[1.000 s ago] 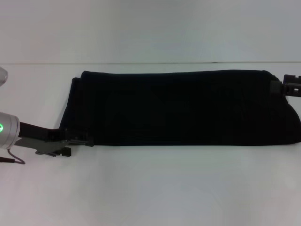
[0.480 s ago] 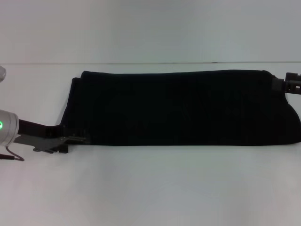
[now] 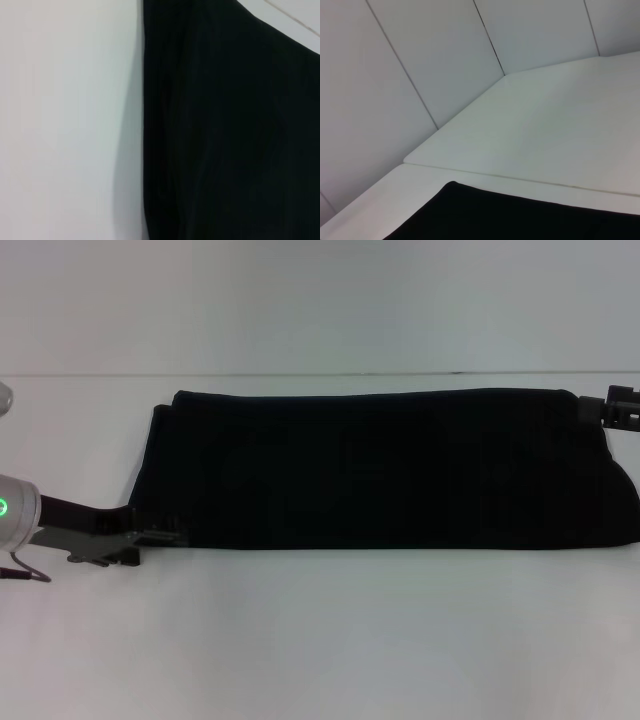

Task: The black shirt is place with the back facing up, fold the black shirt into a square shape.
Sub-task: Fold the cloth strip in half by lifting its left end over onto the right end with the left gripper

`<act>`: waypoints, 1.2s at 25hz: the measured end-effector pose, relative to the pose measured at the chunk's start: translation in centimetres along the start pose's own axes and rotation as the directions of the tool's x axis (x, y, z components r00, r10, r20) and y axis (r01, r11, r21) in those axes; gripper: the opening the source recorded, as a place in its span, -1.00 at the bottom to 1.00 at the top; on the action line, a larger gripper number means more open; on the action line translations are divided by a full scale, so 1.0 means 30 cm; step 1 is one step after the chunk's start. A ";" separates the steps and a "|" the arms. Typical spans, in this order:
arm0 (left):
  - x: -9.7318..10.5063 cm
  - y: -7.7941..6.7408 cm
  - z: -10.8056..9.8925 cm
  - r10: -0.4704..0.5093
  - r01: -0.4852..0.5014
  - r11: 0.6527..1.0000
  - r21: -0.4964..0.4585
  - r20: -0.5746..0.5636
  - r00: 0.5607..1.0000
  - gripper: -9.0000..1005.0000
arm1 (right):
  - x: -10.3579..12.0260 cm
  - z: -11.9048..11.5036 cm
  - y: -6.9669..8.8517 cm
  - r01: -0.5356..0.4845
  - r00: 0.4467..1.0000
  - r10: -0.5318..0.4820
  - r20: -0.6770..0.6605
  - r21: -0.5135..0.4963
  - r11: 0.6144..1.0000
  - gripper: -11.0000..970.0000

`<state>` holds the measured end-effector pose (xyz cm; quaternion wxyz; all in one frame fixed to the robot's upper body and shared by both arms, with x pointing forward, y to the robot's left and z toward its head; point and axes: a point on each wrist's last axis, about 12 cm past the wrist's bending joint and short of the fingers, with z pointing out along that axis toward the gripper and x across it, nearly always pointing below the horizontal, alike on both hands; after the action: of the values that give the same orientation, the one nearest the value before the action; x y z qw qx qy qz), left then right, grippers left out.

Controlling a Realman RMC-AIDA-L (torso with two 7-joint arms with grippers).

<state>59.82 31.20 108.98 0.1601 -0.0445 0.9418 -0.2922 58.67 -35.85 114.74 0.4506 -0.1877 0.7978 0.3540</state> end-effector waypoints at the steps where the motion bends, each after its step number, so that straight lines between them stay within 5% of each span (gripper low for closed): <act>1: -0.001 0.000 0.000 0.001 -0.001 1.000 -0.002 0.002 1.000 0.76 | 0.000 0.000 0.000 0.000 1.000 0.000 0.000 0.000 1.000 0.87; 30: -0.063 -0.022 0.007 0.036 -0.034 0.999 -0.042 0.064 0.997 0.75 | -0.015 0.006 0.002 0.004 1.000 -0.004 0.008 -0.004 1.000 0.87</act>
<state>61.66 30.87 109.72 0.1944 -0.0407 0.9426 -0.2684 58.98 -35.70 115.07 0.4542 -0.1885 0.7949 0.3554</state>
